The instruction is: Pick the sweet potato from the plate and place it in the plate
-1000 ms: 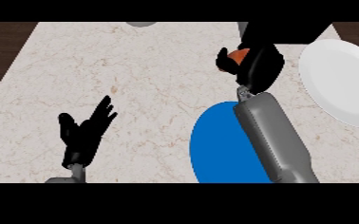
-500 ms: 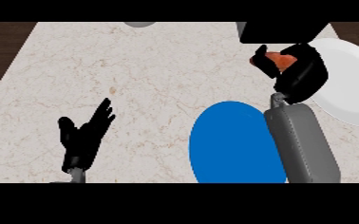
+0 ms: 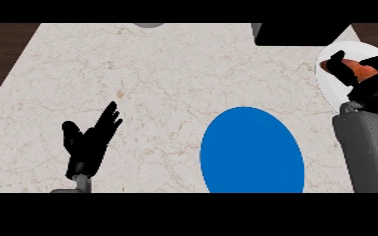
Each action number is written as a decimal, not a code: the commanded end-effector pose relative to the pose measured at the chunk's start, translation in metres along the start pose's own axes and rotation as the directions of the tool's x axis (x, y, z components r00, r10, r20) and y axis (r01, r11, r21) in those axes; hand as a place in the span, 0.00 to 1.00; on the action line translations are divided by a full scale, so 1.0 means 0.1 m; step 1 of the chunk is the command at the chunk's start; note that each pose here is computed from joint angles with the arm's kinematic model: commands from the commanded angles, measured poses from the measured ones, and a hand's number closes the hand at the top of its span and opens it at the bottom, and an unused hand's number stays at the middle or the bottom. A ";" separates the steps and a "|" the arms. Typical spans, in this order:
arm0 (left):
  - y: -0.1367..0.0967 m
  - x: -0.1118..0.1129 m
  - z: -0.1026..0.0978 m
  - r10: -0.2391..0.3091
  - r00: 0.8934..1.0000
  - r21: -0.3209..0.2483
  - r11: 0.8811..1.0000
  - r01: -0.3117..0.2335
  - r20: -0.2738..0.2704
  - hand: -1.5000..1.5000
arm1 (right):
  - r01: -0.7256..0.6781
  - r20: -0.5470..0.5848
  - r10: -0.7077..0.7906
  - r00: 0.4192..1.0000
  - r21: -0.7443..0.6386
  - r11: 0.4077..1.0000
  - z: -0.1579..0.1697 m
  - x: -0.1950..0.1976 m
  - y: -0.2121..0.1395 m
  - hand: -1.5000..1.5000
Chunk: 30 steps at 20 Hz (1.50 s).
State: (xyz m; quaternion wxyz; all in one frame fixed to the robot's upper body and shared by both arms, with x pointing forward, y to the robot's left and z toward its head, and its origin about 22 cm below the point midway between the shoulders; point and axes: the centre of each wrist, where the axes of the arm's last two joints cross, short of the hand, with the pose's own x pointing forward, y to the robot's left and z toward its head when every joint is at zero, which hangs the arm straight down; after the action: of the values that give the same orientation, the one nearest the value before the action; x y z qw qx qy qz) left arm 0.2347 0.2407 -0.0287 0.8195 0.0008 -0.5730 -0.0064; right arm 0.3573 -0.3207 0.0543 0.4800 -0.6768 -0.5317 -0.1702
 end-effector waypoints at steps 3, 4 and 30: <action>-0.06 -0.05 -0.05 0.022 0.999 -0.003 1.000 -0.022 -0.025 0.50 | 0.023 -0.043 -0.026 0.999 -0.081 0.996 -0.59 -0.36 -0.13 1.00; 0.05 -0.05 0.11 -0.010 0.999 -0.030 0.999 0.009 -0.036 0.50 | 0.009 -0.040 -0.013 0.999 -0.101 0.995 -0.75 -0.44 -0.23 1.00; -0.11 0.06 -0.03 -0.002 1.000 -0.045 0.999 0.002 -0.011 0.50 | 0.303 -0.185 -0.287 0.940 0.069 0.950 -1.20 -1.16 -0.33 0.00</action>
State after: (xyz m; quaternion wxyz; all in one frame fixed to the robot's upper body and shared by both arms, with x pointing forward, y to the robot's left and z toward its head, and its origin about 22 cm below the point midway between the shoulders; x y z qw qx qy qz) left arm 0.2398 0.2300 -0.0252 0.8179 -0.0152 -0.5749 -0.0181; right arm 0.3219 -0.4820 0.0441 0.5660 -0.5631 -0.5609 -0.2189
